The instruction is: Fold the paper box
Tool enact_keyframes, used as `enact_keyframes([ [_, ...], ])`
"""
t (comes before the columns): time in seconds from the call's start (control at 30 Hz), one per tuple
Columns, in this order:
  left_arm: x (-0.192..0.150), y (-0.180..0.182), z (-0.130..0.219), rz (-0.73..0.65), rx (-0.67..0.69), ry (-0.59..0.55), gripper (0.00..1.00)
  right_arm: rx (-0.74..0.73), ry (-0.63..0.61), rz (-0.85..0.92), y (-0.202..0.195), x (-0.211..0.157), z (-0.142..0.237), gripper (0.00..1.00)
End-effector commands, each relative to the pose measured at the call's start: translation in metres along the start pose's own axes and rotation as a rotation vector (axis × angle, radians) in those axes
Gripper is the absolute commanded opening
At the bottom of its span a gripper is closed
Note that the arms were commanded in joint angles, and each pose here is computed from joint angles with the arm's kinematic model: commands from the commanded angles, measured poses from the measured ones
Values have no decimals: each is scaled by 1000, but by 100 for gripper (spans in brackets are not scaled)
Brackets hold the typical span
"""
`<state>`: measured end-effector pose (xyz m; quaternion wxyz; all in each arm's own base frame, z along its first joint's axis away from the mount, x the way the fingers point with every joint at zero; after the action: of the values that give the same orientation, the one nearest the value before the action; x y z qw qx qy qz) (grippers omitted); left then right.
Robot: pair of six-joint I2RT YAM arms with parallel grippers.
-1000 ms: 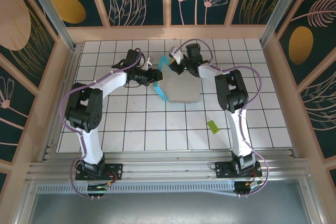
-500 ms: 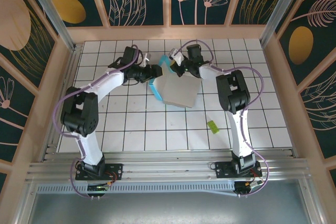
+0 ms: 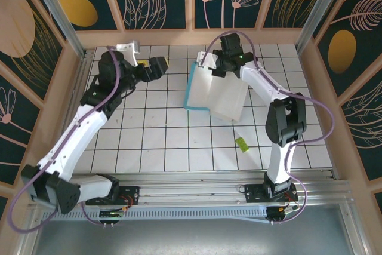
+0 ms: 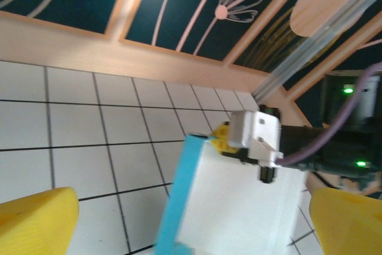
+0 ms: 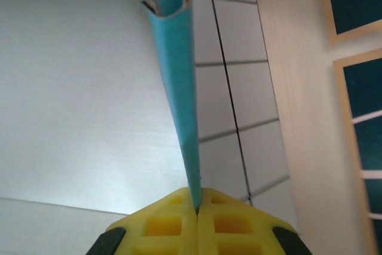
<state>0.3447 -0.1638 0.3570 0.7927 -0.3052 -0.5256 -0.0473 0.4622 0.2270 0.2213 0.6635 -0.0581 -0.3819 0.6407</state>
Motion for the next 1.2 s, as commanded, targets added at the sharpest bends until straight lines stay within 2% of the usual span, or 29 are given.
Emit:
enact_keyframes([
  [0.0,-2,21,9,-42,101,-85,99,136,183,293,34,-13,18,0],
  [0.1,-9,26,18,-58,117,-122,99,158,178,409,54,5,10,0],
  [0.2,-24,34,20,-75,130,-121,99,173,189,524,83,20,-15,7],
  [0.33,-38,39,22,-120,137,-101,99,172,110,641,132,40,-46,15],
  [0.43,-46,40,26,-182,133,-90,99,162,62,643,150,55,-49,22],
  [0.6,-61,37,29,-300,88,-49,99,142,-27,499,151,78,-17,31],
  [0.73,-73,35,23,-351,52,16,97,140,-97,227,156,87,14,38],
  [0.8,-80,34,17,-360,21,58,96,115,-142,18,157,92,32,40],
  [0.87,-90,30,11,-374,-32,110,95,81,-196,-266,151,99,50,42],
  [0.97,-110,32,-1,-369,-69,199,91,44,-235,-792,141,93,79,42],
  [1.1,-145,44,-28,-312,-64,381,88,33,-223,-1427,155,56,116,41],
  [1.17,-163,57,-42,-269,-23,468,85,42,-168,-1695,174,32,126,40],
])
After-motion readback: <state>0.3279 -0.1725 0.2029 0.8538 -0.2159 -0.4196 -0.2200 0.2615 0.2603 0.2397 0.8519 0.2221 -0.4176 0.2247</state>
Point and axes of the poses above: each hand's point on the last joint's axis, 136 mm out from that joint toward the fingers, its own z axis back along the fingers, its own y axis along the line the jaws close on, x = y × z, the point moved 3 cm from there along z, back along the fingers, and after that the axes turned 7 degrees about -z, right-handed, at the moved point
